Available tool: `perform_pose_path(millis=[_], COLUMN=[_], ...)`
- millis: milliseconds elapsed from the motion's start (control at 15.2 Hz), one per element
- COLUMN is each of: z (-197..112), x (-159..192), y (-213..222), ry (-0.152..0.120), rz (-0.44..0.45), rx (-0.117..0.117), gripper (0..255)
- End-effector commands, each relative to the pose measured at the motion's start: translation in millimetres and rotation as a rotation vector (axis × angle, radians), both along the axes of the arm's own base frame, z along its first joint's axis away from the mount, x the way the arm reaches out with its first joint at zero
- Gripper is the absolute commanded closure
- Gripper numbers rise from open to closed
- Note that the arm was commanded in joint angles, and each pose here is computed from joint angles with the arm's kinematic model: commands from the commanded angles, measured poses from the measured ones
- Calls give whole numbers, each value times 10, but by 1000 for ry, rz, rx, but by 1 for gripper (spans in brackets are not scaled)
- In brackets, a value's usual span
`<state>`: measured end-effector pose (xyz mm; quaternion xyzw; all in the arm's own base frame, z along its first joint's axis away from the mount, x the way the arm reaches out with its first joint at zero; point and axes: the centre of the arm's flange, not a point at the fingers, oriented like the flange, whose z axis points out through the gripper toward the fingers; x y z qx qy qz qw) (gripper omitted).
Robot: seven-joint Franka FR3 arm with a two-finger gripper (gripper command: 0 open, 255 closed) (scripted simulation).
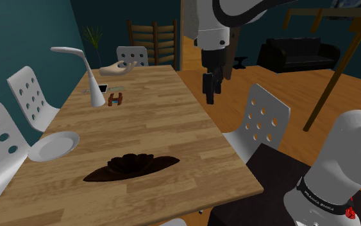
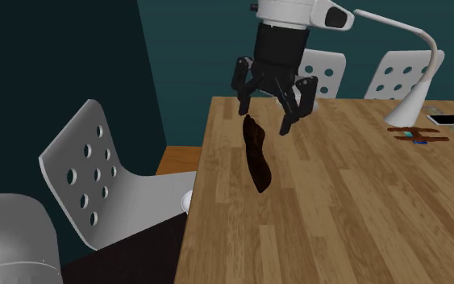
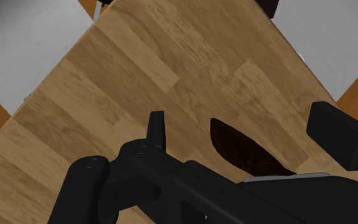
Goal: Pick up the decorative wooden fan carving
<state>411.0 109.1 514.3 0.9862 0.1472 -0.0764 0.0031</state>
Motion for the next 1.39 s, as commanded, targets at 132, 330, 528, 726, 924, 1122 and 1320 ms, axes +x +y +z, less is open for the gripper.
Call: perform_pose_path(millis=[132, 330, 528, 726, 924, 1122, 1320], z=[-244, -419, -598, -783, -973, -1167, -1366], x=[277, 490, 689, 875, 1048, 1208, 1354], y=[437, 754, 1076, 1403, 1734, 2070, 2408], ry=[5, 8, 12, 16, 19, 23, 27], rz=[51, 89, 127, 165, 203, 241, 279], rx=[-17, -30, -43, -56, -69, -82, -95], gripper=[0, 0, 0, 0, 0, 0, 0])
